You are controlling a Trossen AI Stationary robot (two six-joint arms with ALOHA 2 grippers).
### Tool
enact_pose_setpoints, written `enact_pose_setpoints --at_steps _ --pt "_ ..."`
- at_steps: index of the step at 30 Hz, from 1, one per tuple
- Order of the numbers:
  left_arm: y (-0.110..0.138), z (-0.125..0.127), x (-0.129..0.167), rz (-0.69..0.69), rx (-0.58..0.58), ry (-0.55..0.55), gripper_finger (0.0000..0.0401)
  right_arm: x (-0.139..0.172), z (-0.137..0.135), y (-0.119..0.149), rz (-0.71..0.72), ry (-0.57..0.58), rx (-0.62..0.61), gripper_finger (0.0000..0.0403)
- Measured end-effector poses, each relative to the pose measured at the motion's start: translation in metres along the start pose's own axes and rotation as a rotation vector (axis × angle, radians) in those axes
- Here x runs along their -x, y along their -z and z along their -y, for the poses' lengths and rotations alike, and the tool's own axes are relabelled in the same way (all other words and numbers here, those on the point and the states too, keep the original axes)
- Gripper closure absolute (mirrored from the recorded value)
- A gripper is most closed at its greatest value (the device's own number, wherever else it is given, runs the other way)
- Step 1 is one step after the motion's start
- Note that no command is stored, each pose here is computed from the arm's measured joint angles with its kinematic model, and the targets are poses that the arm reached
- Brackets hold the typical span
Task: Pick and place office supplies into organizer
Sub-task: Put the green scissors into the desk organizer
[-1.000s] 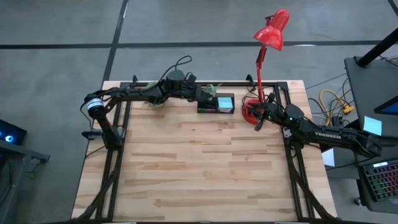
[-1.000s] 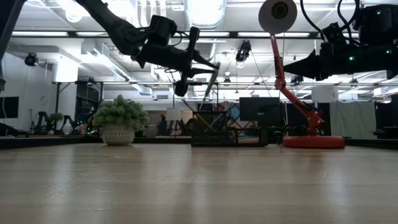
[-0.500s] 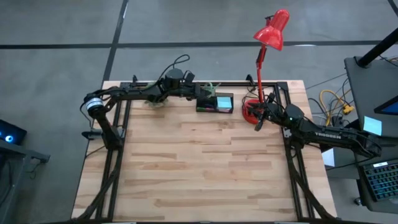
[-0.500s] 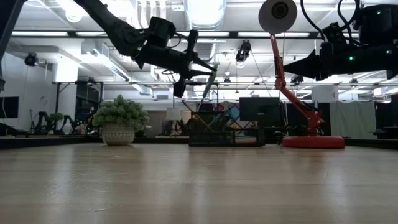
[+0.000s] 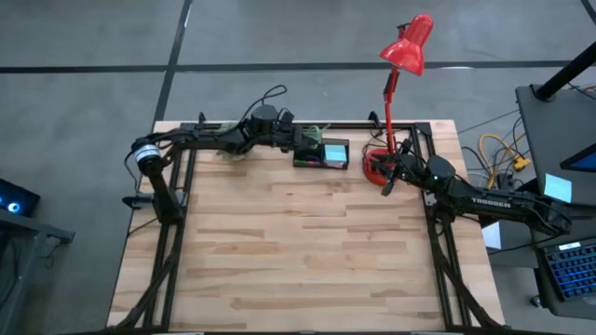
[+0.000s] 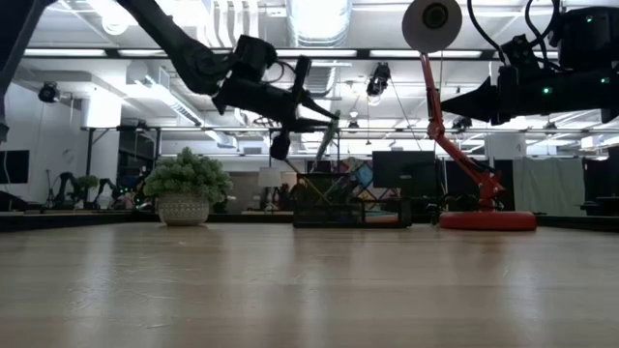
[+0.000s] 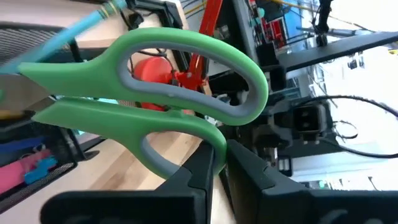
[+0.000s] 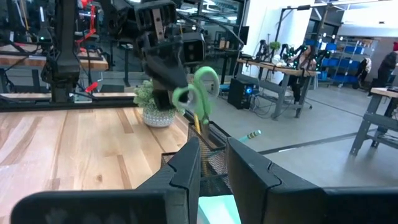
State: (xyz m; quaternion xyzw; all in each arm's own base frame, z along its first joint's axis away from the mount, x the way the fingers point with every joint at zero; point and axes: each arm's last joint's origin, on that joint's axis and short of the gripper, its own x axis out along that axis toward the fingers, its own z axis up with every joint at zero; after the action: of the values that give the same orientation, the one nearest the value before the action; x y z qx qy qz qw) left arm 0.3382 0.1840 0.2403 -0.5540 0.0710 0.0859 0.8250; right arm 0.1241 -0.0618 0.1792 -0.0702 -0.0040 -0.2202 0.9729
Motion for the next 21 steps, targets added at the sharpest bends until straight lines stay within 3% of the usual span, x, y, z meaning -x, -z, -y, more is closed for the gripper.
enact_pose_setpoints --at_steps 8,17,21 --pt "-0.002 -0.015 -0.018 0.039 0.027 0.094 0.0384 0.000 0.000 0.000 0.001 0.000 0.000 0.0335" --pt "0.001 -0.022 -0.021 0.024 0.035 0.083 0.0383 0.000 0.000 0.000 -0.001 0.000 0.000 0.0335" --pt "0.001 -0.022 -0.021 0.024 0.010 0.083 0.0364 0.000 0.000 0.000 -0.004 0.000 0.000 0.0335"
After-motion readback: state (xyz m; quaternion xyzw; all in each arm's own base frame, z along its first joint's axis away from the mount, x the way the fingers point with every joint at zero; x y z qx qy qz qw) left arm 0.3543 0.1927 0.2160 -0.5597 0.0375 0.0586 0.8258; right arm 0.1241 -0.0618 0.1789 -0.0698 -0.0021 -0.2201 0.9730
